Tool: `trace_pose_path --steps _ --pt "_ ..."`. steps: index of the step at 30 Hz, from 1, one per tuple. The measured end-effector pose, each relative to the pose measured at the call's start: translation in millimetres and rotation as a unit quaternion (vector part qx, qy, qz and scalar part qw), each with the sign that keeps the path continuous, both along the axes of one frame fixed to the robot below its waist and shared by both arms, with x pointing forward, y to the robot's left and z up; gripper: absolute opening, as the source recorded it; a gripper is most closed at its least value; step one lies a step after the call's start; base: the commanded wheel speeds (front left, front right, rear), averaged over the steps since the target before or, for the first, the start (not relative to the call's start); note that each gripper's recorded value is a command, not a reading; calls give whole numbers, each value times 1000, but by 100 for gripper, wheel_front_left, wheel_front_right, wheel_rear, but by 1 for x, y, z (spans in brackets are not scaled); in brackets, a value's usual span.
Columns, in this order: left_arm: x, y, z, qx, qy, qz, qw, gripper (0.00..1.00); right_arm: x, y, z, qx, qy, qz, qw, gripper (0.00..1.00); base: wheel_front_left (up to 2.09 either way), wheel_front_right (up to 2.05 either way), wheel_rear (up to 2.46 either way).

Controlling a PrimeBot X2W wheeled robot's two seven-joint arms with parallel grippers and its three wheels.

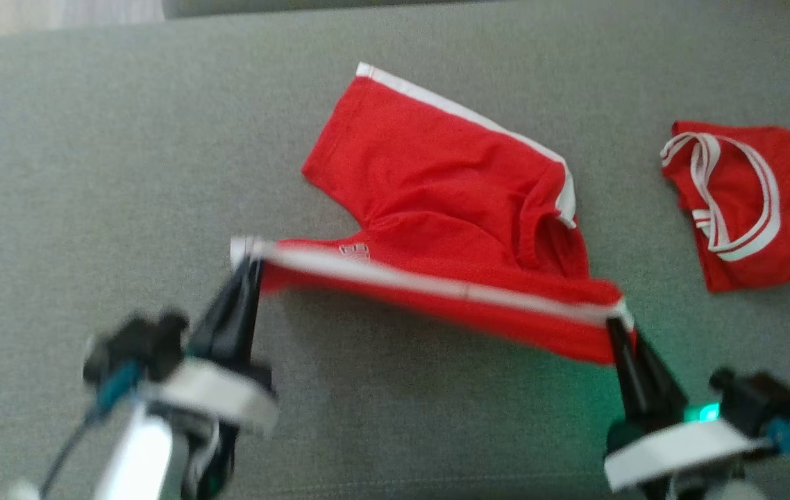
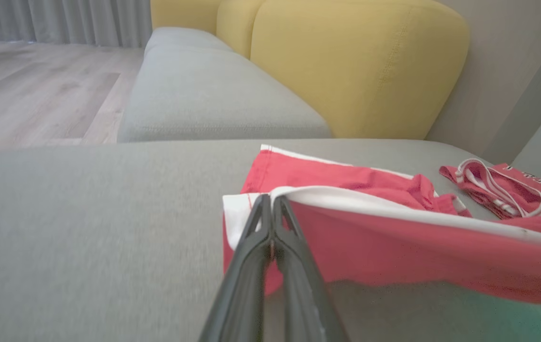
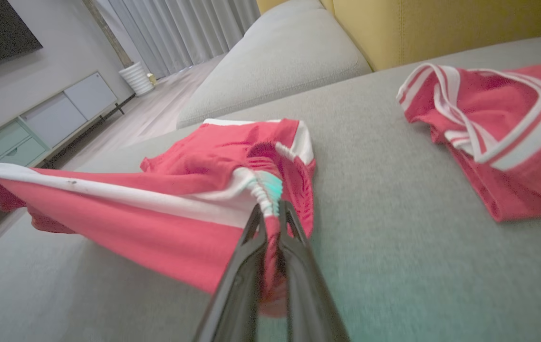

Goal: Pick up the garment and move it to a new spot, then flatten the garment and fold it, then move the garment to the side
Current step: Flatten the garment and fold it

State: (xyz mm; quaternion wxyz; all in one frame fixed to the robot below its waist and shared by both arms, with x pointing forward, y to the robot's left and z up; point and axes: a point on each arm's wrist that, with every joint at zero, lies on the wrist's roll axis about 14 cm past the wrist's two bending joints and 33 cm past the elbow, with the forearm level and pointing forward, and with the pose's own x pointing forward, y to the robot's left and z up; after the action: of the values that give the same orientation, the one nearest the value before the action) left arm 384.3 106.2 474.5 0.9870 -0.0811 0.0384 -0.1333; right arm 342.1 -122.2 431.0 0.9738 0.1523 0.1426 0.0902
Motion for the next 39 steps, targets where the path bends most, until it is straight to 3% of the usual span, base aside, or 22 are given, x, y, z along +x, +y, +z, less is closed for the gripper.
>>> trace_pose_path --steps 6,13,22,26,27,28,29,30,31,32,33,39 --pt "70 -23 20 23 -33 -62 997 0 51 -2 16 0 -34 0 999 0 0 0 0" --pt "136 -57 -4 47 12 -122 991 0 99 -8 4 -9 -26 -3 1000 0 0 0 0" --pt "189 -99 -29 70 42 -185 979 0 118 -15 -17 6 -2 -11 1000 0 0 0 0" --pt "204 -105 -47 65 66 -182 979 0 121 -21 -23 10 3 -21 1000 0 0 0 0" --pt "207 -105 -51 63 70 -180 979 0 122 -22 -24 10 2 -22 1000 6 0 0 0" --pt "209 -106 -56 64 76 -179 979 0 123 -22 -25 11 2 -22 1000 38 0 0 0" --pt "211 -108 -61 63 83 -180 978 0 125 -23 -25 11 1 -23 1000 82 0 0 0" --pt "211 -109 -65 61 91 -181 977 0 126 -24 -25 11 0 -24 1000 100 0 0 0" --pt "211 -111 -68 57 97 -181 977 3 127 -25 -26 10 2 -25 1000 100 0 0 0" --pt "211 -113 -71 52 103 -181 977 39 127 -27 -28 10 2 -27 1000 100 0 0 0" --pt "211 -113 -73 46 109 -180 977 100 127 -27 -28 9 1 -28 1000 100 0 0 0" --pt "212 -99 -72 23 106 -156 982 100 134 -17 -12 -4 -39 -10 999 100 0 0 0"
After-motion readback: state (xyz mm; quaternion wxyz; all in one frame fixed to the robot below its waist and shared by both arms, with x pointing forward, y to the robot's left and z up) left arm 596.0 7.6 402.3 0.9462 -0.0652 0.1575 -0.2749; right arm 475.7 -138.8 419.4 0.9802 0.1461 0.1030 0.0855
